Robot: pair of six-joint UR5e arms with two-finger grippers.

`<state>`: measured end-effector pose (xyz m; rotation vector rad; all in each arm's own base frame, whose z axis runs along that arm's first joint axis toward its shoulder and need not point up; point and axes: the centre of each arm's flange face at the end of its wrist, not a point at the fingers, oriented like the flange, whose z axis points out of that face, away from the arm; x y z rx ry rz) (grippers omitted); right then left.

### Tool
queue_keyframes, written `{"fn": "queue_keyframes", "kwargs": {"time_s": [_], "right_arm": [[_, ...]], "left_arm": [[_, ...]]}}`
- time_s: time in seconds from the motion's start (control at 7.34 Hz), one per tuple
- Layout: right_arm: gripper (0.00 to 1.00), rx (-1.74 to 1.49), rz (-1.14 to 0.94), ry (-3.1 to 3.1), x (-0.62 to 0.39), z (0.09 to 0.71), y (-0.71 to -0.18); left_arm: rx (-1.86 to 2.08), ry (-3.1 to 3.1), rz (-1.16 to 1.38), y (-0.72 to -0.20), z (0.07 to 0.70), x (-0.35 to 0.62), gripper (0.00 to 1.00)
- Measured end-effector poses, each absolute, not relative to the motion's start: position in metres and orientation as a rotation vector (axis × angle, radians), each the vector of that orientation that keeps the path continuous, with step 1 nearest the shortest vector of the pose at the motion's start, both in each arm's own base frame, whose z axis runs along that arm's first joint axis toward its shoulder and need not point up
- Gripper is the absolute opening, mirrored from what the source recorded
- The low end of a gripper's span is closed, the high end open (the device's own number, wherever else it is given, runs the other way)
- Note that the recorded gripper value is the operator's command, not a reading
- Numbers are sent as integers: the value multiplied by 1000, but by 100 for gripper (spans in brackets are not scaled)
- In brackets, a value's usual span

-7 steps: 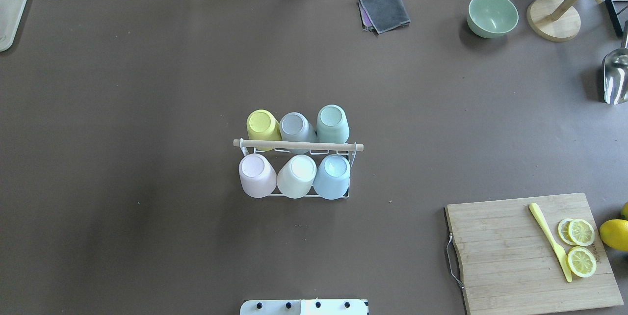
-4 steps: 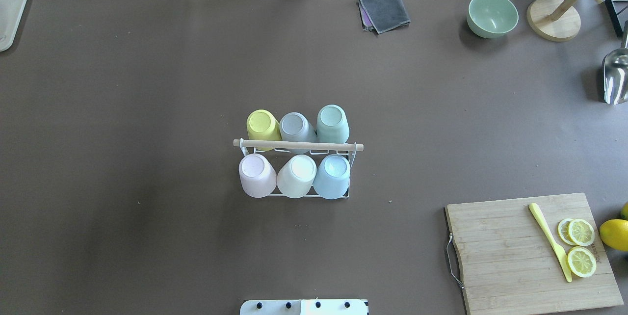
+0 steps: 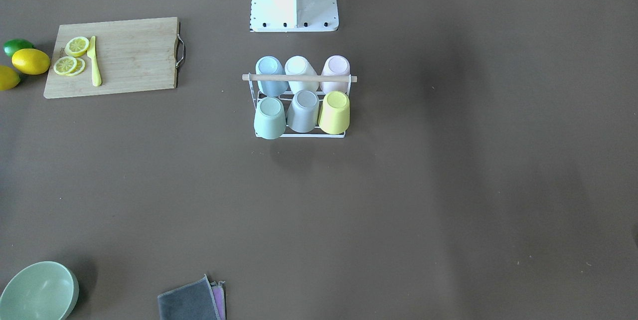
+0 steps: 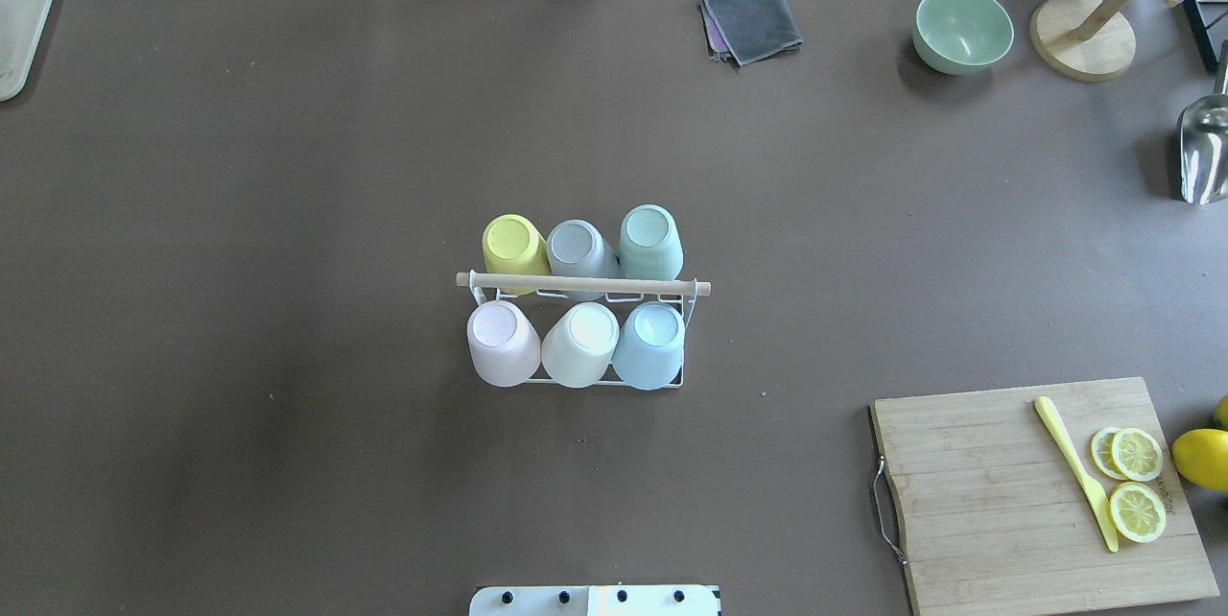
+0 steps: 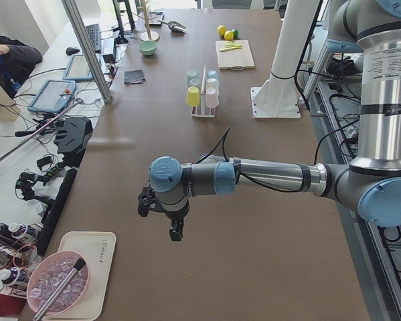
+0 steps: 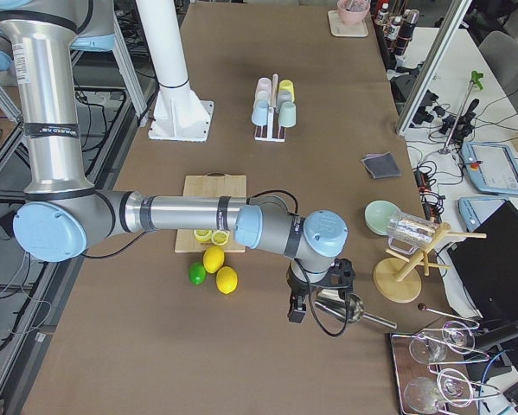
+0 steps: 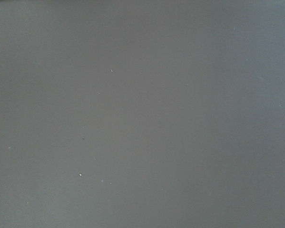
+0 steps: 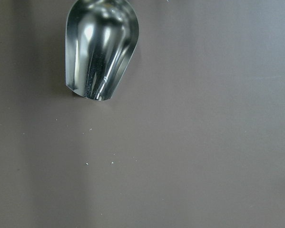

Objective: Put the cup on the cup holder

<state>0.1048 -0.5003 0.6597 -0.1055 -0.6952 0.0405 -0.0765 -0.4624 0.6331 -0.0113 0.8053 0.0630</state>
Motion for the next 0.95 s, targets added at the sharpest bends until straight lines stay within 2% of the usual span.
{"fn": "queue_keyframes", "kwargs": {"time_s": [0.95], "right_arm": [[100,-55,24,-689,103,676,-484]], "left_arm": [[9,805,73,-469,632,-75,98]]}}
